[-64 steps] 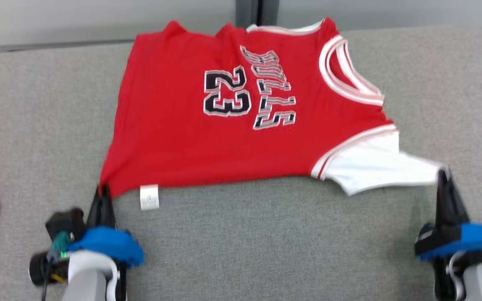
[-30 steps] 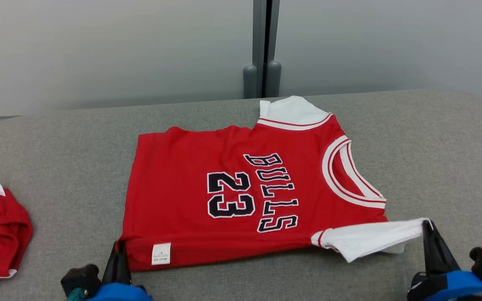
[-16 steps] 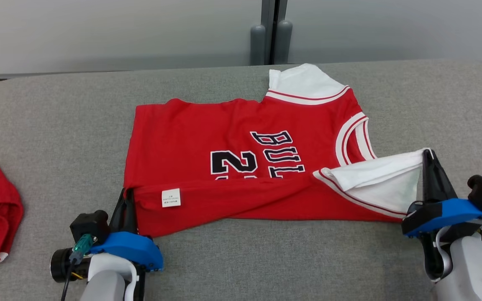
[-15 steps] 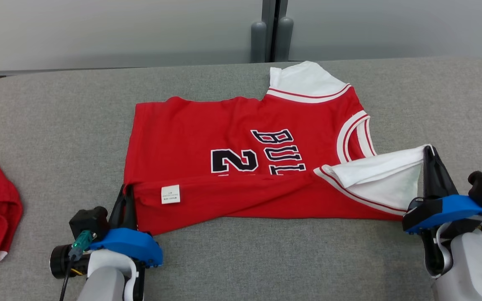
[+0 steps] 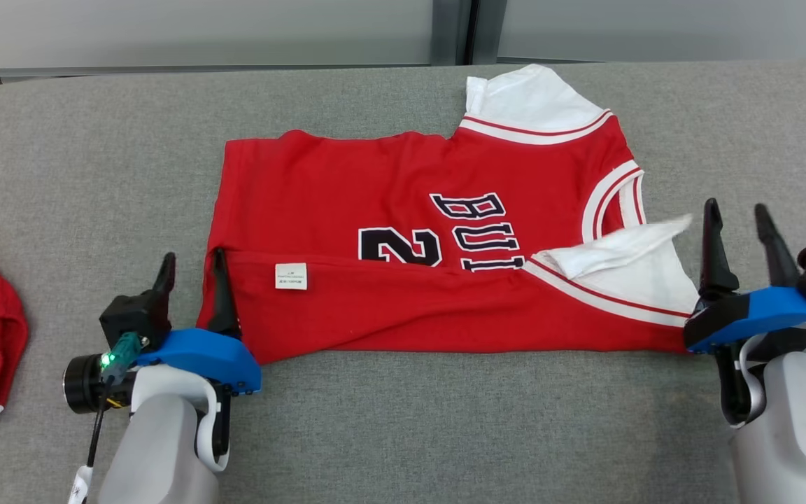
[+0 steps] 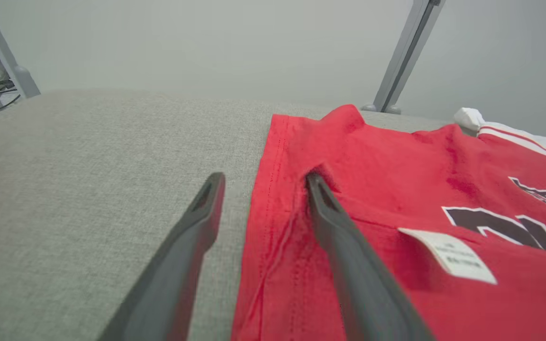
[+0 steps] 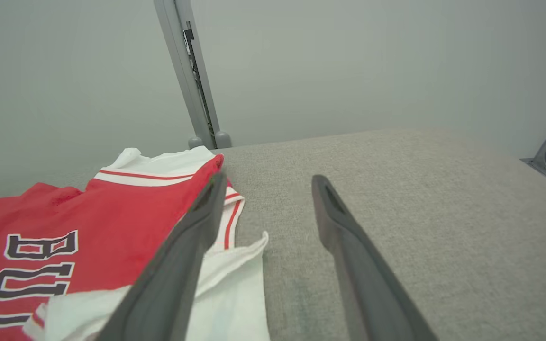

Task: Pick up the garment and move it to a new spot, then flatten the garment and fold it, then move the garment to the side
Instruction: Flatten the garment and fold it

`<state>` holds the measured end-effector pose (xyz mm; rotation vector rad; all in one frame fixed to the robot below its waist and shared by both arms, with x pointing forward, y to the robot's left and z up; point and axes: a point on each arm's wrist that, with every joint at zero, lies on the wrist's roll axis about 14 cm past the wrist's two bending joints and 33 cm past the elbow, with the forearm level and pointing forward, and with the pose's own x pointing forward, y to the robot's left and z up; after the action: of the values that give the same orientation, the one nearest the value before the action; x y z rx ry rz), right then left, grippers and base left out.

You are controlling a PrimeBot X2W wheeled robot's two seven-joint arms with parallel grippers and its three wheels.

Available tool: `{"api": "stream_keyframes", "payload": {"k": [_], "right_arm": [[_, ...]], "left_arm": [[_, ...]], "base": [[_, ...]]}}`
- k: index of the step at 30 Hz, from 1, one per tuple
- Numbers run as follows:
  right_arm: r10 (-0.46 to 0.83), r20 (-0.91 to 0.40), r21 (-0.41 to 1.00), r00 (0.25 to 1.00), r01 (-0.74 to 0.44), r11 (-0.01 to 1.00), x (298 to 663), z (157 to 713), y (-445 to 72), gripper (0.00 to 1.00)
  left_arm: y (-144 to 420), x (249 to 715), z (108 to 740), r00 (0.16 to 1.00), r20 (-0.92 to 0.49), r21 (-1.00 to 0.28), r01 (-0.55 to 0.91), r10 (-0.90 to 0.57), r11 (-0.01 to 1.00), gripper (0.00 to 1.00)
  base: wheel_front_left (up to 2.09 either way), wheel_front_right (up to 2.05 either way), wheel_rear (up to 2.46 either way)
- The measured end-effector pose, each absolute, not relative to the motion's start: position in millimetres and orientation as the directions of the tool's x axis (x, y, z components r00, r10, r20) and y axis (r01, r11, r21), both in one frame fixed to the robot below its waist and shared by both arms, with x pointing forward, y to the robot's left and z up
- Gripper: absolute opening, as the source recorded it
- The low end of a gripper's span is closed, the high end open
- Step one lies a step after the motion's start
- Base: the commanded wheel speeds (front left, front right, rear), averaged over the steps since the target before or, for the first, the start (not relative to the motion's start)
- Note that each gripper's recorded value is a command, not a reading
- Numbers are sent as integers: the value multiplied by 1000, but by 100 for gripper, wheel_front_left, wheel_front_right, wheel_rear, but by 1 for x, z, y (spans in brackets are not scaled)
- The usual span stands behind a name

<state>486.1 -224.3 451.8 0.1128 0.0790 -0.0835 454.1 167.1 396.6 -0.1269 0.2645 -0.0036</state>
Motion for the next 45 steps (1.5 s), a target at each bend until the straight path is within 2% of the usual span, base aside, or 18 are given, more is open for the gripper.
{"api": "stream_keyframes", "payload": {"k": [4, 14, 22, 28, 29, 30, 32, 35, 39, 40, 41, 42, 45], "right_arm": [[-114, -46, 118, 992, 119, 986, 480, 462, -235, 100], [-168, -96, 162, 981, 182, 970, 442, 443, -249, 100], [-160, -137, 173, 978, 183, 968, 429, 429, -245, 100], [-111, -220, 181, 969, 152, 972, 419, 405, -228, 100], [-106, -236, 185, 966, 152, 971, 417, 400, -226, 100], [-98, -242, 186, 965, 145, 972, 417, 398, -224, 100], [-81, -267, 185, 960, 134, 974, 414, 391, -218, 100], [-58, -330, 187, 942, 126, 974, 405, 373, -210, 100], [-34, -350, 194, 936, 108, 975, 407, 367, -202, 100], [-29, -354, 197, 935, 105, 975, 408, 366, -200, 75], [-23, -359, 197, 933, 100, 975, 409, 365, -198, 15], [-18, -360, 199, 933, 95, 975, 410, 364, -196, 0], [-7, -358, 218, 934, 91, 972, 414, 365, -191, 0]], "left_arm": [[176, 446, 400, 969, -244, -160, -67, 27, 985, 100], [167, 410, 381, 952, -306, -221, -86, 15, 971, 100], [163, 395, 356, 921, -389, -200, -96, 11, 975, 100], [161, 391, 343, 900, -435, -198, -94, -1, 976, 100], [159, 391, 341, 897, -441, -199, -88, -9, 976, 62], [157, 391, 339, 894, -448, -202, -79, -20, 976, 36], [153, 392, 336, 888, -457, -213, -59, -46, 975, 0], [146, 393, 336, 885, -460, -224, -37, -72, 974, 0], [145, 392, 337, 885, -459, -236, -31, -84, 971, 0], [145, 392, 337, 885, -457, -238, -31, -84, 971, 0], [145, 392, 338, 886, -456, -239, -31, -84, 971, 0], [145, 392, 339, 888, -452, -245, -32, -85, 969, 0], [148, 395, 344, 896, -438, -252, -44, -73, 967, 0]], "base": [[0, 0, 0], [0, 0, 0], [0, 0, 0], [0, 0, 0], [0, 0, 0], [0, 0, 0], [0, 0, 0], [0, 0, 0], [0, 0, 0], [0, 0, 0], [0, 0, 0], [0, 0, 0], [0, 0, 0]]}}
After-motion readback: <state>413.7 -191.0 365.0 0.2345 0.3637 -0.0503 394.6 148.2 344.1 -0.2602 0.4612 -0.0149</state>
